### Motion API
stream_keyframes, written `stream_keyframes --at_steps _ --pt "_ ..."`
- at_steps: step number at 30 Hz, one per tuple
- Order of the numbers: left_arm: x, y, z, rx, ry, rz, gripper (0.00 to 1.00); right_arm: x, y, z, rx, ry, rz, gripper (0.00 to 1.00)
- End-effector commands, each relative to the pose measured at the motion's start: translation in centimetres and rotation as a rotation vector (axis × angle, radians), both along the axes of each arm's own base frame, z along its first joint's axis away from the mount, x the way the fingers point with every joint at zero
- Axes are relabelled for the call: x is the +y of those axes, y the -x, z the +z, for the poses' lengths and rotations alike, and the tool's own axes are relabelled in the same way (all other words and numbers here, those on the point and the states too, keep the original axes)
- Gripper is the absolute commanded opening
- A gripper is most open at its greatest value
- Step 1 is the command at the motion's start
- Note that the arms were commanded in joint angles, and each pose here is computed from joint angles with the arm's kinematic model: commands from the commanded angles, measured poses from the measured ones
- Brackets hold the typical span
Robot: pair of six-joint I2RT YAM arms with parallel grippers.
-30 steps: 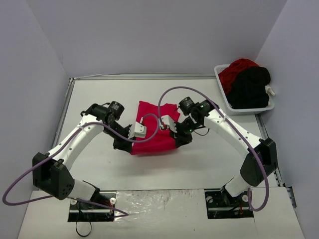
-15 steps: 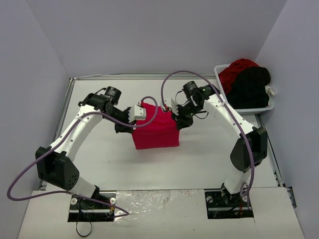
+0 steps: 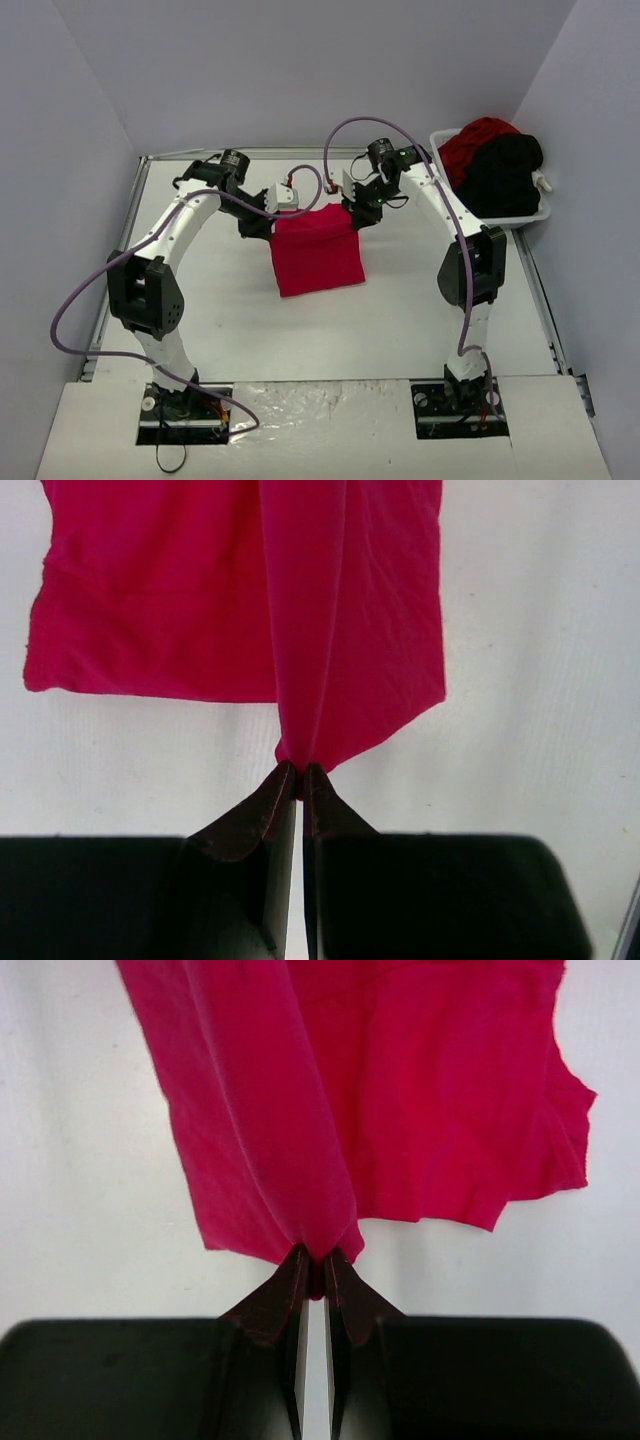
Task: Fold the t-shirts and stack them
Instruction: Fold the long partially folded tshirt into a neat square
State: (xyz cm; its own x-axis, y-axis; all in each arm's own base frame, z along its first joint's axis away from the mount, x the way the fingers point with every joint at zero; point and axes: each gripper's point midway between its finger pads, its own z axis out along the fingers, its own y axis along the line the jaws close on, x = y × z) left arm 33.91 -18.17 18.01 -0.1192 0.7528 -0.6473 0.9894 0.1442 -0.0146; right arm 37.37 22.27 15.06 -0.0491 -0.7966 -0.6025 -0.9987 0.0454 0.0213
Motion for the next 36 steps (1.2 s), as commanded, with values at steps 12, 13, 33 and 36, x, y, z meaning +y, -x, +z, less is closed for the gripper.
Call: stream_keyframes --at_steps 12,13,33,36 --pt "0.6 -9.4 -2.4 0.009 0.021 0.015 0.02 -0.9 -9.8 -4.7 -0.012 -0.040 -0.056 0.00" --pt "0.6 -10.6 -3.1 0.009 0.020 0.018 0.02 -0.9 -10.3 -5.2 -0.012 -0.042 -0.059 0.00" --pt "2.4 -14.9 -6.9 -0.004 -0.039 0.162 0.59 1.7 -18.1 -6.9 -0.183 -0.115 -0.246 0.50" --pt "2.8 -14.7 -4.4 -0.071 -0.039 0.219 0.65 1.1 -19.1 -3.4 -0.292 -0.102 -0.343 0.52"
